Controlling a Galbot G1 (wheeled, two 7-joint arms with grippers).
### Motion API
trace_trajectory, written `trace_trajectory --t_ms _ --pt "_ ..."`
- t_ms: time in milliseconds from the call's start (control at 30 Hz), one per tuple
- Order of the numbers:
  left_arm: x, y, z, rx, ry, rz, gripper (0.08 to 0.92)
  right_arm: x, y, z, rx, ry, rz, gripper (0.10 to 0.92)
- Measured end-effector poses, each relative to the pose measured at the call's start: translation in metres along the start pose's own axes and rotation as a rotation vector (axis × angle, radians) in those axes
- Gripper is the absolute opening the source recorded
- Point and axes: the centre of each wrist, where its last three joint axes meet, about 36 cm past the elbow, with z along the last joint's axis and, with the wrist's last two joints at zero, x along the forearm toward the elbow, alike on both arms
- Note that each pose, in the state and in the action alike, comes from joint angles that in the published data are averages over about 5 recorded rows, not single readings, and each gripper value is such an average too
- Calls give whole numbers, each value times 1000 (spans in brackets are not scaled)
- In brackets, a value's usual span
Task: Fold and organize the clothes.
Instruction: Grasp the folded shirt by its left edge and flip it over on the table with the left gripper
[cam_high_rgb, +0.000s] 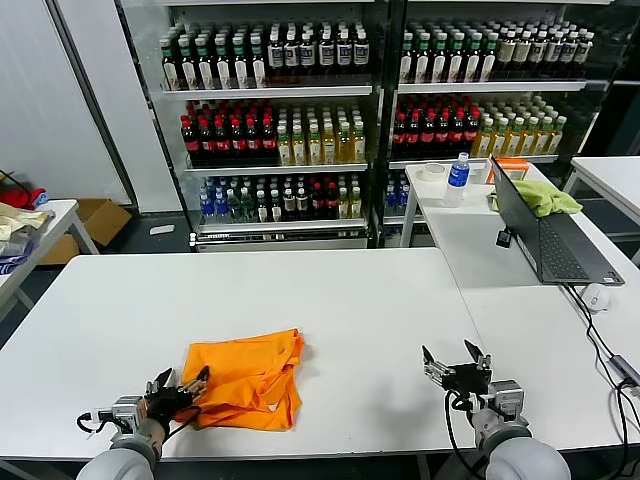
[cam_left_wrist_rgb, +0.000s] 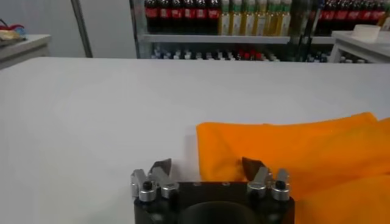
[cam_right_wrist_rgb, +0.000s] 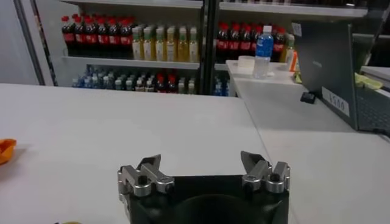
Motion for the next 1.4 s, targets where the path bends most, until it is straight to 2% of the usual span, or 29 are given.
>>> trace_trajectory --t_ms 300,600,700,933,1067,1267,1400 --pt "-3 -4 10 25 -5 29 421 0 1 1 -3 1 -1 823" --pt "-4 -4 9 30 -17 55 162 0 1 -3 -3 -10 -3 823" --pt "-1 0 1 19 -23 50 102 0 0 -5 -1 -16 -1 823" --pt "15 32 -36 -31 -38 -1 90 -2 3 -6 -7 -23 -6 823" --pt "26 69 -58 -79 -46 -63 90 -2 5 -7 -8 -27 -11 823" --pt "44 141 -96 -185 -34 -166 90 -2 4 -9 -8 -32 -12 823" --pt "54 167 -123 -226 -43 -192 90 -2 3 -8 -11 -33 -9 823"
